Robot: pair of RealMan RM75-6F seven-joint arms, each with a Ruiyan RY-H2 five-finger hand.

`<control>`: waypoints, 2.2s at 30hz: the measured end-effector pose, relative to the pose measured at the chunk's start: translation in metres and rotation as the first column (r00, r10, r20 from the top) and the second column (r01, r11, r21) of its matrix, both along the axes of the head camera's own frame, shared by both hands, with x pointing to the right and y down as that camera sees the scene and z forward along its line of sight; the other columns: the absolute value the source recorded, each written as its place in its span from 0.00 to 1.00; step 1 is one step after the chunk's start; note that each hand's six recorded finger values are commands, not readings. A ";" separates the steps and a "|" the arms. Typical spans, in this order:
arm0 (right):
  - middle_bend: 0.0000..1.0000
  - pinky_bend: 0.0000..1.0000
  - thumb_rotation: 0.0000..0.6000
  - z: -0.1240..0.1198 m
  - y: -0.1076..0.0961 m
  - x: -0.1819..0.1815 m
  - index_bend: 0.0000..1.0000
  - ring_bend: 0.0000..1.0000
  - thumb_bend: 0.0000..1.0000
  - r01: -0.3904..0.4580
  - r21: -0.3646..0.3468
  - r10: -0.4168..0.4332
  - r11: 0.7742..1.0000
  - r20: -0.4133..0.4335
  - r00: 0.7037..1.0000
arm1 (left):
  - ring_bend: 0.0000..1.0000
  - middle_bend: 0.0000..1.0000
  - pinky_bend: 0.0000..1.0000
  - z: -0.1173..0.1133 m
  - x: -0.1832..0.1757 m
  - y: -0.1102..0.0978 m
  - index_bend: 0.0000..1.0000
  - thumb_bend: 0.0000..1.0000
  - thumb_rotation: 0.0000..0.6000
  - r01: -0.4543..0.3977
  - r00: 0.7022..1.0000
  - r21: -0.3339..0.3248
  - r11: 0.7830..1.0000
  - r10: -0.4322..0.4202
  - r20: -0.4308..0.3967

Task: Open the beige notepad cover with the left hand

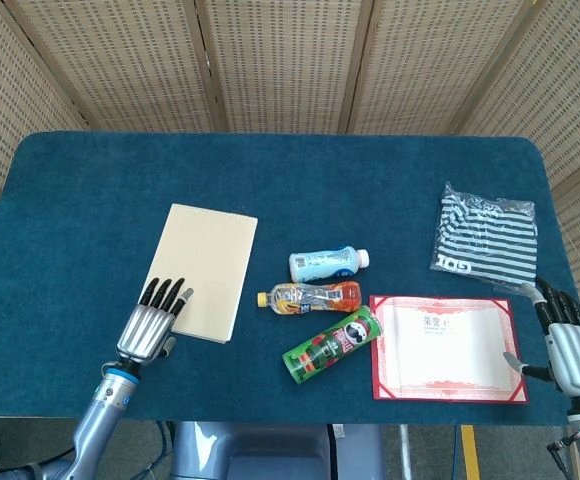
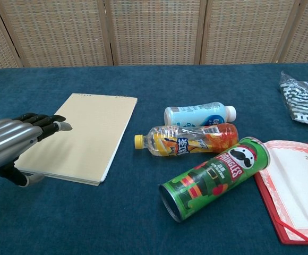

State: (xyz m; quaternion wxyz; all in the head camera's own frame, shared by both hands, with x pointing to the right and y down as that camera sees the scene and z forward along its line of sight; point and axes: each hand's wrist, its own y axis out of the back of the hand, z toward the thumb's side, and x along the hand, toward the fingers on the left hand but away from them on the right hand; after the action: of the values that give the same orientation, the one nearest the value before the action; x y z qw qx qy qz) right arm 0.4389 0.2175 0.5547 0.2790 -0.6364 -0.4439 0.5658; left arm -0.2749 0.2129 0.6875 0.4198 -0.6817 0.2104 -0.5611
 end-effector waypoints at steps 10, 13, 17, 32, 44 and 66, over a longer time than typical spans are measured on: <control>0.00 0.00 1.00 0.000 0.000 -0.001 0.03 0.00 0.21 0.002 0.001 -0.002 1.000 0.001 1.000 | 0.00 0.00 0.00 0.009 0.002 0.000 0.00 0.32 1.00 -0.012 1.000 -0.011 1.000 0.012 0.019; 0.00 0.00 1.00 0.001 0.000 -0.001 0.03 0.00 0.21 0.002 0.001 -0.002 1.000 0.001 1.000 | 0.00 0.00 0.00 0.012 0.003 0.000 0.00 0.33 1.00 -0.012 1.000 -0.014 1.000 0.012 0.026; 0.00 0.00 1.00 0.001 0.000 -0.001 0.03 0.00 0.21 0.002 0.002 -0.002 1.000 0.001 1.000 | 0.00 0.00 0.00 0.016 0.004 -0.002 0.00 0.33 1.00 -0.003 1.000 -0.023 1.000 0.004 0.029; 0.00 0.00 1.00 0.000 0.000 0.000 0.03 0.00 0.21 0.000 0.002 0.000 1.000 0.001 1.000 | 0.00 0.00 0.00 0.024 0.012 -0.005 0.00 0.33 1.00 0.015 1.000 -0.035 0.999 -0.014 0.019; 0.00 0.00 1.00 0.001 0.000 0.000 0.03 0.00 0.21 0.001 0.001 -0.001 1.000 0.000 1.000 | 0.00 0.00 0.00 0.023 0.012 -0.004 0.00 0.33 1.00 0.015 1.000 -0.029 0.999 -0.015 0.018; 0.00 0.00 1.00 0.000 0.000 0.000 0.03 0.00 0.21 0.001 0.004 -0.001 1.000 0.004 1.000 | 0.00 0.00 0.00 0.040 0.014 -0.018 0.00 0.37 1.00 0.022 0.998 -0.037 0.999 -0.020 0.059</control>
State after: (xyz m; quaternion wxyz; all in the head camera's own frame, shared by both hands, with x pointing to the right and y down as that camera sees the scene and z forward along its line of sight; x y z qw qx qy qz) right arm 0.4389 0.2170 0.5549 0.2797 -0.6370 -0.4453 0.5636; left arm -0.2609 0.1944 0.7271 0.4069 -0.6705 0.1948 -0.5890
